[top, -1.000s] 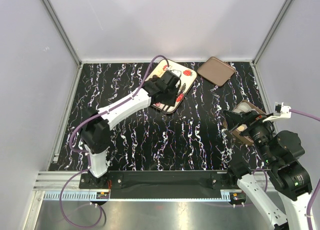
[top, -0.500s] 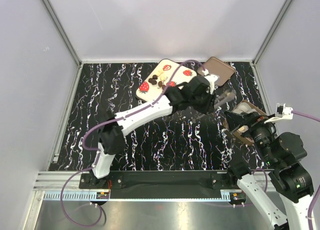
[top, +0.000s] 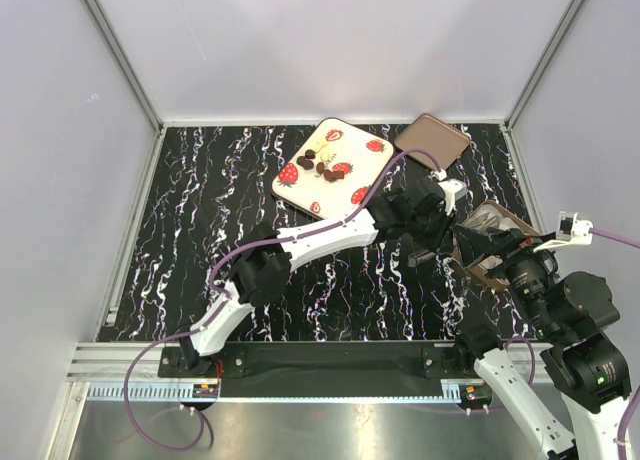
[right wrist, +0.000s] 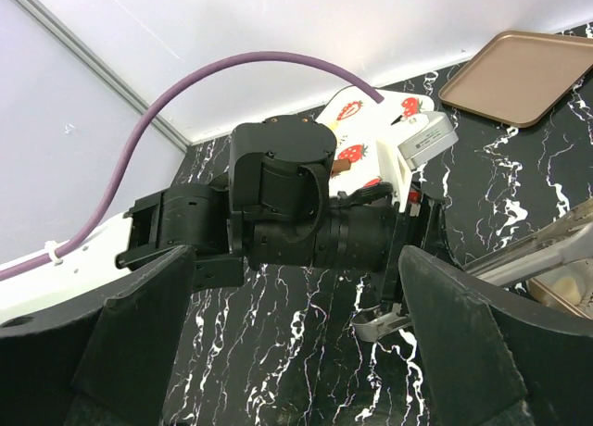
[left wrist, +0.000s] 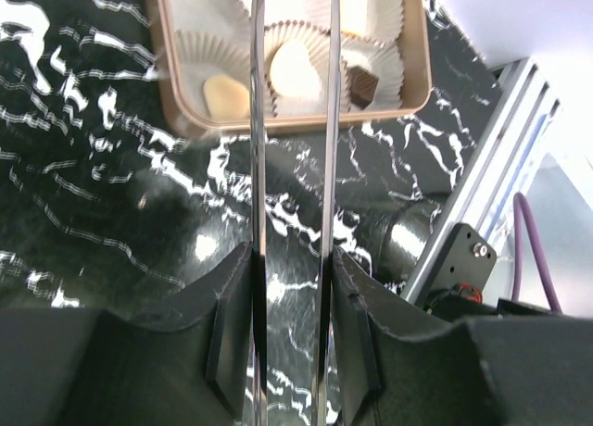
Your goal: Pack the chocolate
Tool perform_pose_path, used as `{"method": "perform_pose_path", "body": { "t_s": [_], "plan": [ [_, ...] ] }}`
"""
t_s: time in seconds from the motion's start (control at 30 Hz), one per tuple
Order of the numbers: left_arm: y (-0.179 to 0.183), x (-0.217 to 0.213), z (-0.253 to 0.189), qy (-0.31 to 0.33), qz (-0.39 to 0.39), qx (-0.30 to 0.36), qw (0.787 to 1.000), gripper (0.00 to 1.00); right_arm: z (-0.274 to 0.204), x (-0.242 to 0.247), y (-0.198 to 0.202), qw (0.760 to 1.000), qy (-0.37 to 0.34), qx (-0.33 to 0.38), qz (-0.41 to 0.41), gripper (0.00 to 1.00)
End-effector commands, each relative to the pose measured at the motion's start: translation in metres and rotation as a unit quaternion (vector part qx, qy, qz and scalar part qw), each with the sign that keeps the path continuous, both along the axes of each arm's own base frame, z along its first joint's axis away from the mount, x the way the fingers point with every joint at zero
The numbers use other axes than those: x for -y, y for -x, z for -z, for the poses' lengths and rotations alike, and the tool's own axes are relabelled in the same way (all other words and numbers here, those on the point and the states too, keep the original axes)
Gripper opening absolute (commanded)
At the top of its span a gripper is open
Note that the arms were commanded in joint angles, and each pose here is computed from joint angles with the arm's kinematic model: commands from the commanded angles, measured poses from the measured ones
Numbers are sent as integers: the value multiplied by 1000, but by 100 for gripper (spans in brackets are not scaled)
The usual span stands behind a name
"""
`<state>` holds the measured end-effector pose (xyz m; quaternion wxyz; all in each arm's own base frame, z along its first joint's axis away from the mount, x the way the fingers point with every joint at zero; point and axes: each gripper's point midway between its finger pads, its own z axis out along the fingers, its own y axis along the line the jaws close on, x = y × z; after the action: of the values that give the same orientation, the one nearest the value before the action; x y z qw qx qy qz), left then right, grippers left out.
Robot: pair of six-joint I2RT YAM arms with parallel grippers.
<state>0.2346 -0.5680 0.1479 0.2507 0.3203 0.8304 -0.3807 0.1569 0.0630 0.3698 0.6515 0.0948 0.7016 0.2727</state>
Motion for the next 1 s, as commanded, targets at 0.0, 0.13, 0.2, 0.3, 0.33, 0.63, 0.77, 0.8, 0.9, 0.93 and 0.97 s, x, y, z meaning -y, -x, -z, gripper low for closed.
{"method": "perform_pose_path", "body": {
  "t_s": [0.0, 0.13, 0.2, 0.3, 0.33, 0.63, 0.77, 0.8, 0.9, 0.93, 0.97],
  "plan": [
    [-3, 32, -54, 102, 24, 36, 994, 32, -5, 3, 2, 1000, 3, 9, 6, 99],
    [1, 43, -43, 110, 35, 40, 993, 32, -4, 5, 0, 1000, 9, 9, 12, 99],
    [3, 49, -37, 111, 39, 40, 992, 33, -5, 6, 0, 1000, 10, 10, 14, 99],
    [5, 54, -29, 107, 42, 38, 993, 32, -5, 6, -1, 1000, 10, 10, 14, 99],
    [4, 54, -26, 104, 40, 37, 993, 32, -4, 7, 0, 1000, 11, 10, 15, 99],
    [-2, 52, -6, 81, 32, 49, 995, 33, -5, 8, 0, 1000, 13, 11, 18, 99],
    [-5, 53, 6, 66, 31, 52, 996, 33, -5, 9, 0, 1000, 14, 11, 19, 99],
    [-6, 53, 7, 64, 32, 54, 996, 33, -4, 9, -1, 1000, 13, 9, 21, 99],
    [-7, 50, 11, 56, 28, 56, 996, 33, -3, 9, -1, 1000, 15, 9, 21, 99],
    [-8, 50, 14, 52, 27, 58, 997, 33, -4, 9, -2, 1000, 16, 9, 21, 99],
    [-8, 50, 14, 51, 29, 59, 997, 33, -3, 8, -2, 1000, 15, 9, 21, 99]
  ]
}}
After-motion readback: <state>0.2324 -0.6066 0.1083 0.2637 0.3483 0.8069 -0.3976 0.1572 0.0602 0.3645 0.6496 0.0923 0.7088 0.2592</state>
